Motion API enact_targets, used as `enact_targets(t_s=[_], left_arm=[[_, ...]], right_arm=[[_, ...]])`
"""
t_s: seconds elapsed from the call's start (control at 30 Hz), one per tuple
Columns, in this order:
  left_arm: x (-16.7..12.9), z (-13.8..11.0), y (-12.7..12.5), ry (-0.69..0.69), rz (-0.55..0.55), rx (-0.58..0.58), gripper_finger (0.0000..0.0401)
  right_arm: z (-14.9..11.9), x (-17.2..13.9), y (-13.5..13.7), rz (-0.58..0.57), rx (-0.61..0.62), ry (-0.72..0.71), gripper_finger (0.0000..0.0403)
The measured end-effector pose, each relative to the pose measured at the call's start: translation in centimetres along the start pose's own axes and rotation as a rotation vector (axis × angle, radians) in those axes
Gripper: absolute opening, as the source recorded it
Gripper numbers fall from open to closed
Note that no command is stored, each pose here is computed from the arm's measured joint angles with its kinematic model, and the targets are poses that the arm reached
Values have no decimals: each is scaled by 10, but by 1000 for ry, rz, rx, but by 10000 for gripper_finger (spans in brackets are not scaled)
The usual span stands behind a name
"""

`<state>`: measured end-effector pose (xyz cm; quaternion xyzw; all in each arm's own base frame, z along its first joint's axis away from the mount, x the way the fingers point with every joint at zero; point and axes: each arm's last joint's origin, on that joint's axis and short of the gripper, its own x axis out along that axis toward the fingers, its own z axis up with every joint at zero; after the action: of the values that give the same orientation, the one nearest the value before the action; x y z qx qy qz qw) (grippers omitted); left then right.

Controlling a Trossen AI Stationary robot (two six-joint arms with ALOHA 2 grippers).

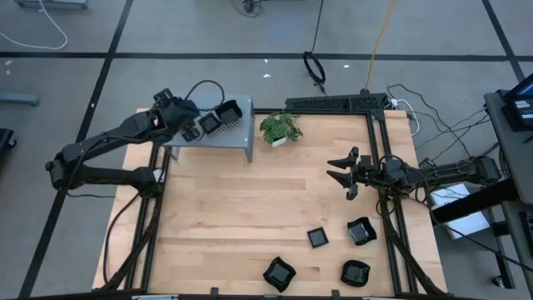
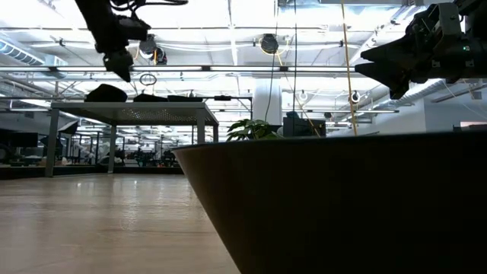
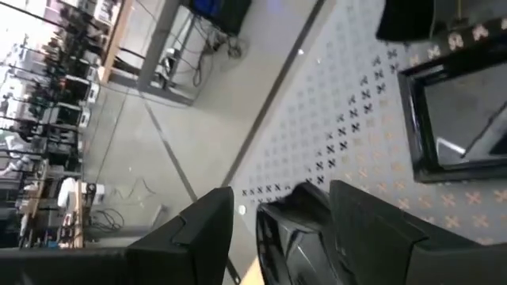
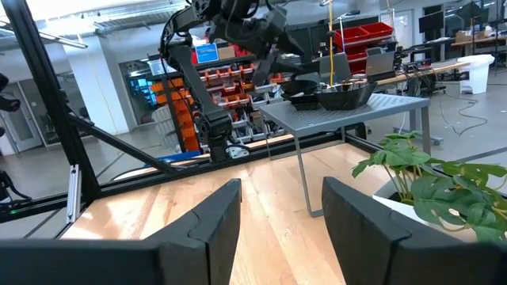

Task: Pick & Place Mini shaped plates
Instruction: Stack the black leaf shaped plate on top of the other black leaf shaped plates on the shelf

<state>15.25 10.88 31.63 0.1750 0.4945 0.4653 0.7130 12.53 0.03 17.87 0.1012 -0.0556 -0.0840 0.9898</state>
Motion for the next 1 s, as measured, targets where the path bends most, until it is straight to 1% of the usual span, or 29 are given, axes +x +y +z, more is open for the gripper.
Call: enact_targets(t_s=[0.07, 0.17, 0.3, 0.5, 0.7, 0.9, 1.0], left_arm=[[4, -1, -3, 20, -12, 13, 214], [14, -5, -15, 80, -51, 61, 214], [25, -5, -26, 128, -54, 92, 214], [27, -4, -27, 145, 0, 112, 214], [17, 2, -27, 95, 1, 116, 214], [22, 0, -30, 152, 46, 129, 214], [26, -1, -29, 194, 86, 142, 214]], right_arm=[[0, 0, 0, 0, 0, 0, 165], [0, 0, 0, 0, 0, 0, 164], [0, 0, 0, 0, 0, 0, 165], [0, 0, 0, 0, 0, 0, 164], [0, 0, 0, 0, 0, 0, 164], [0, 0, 0, 0, 0, 0, 164], [0, 0, 0, 0, 0, 0, 164]])
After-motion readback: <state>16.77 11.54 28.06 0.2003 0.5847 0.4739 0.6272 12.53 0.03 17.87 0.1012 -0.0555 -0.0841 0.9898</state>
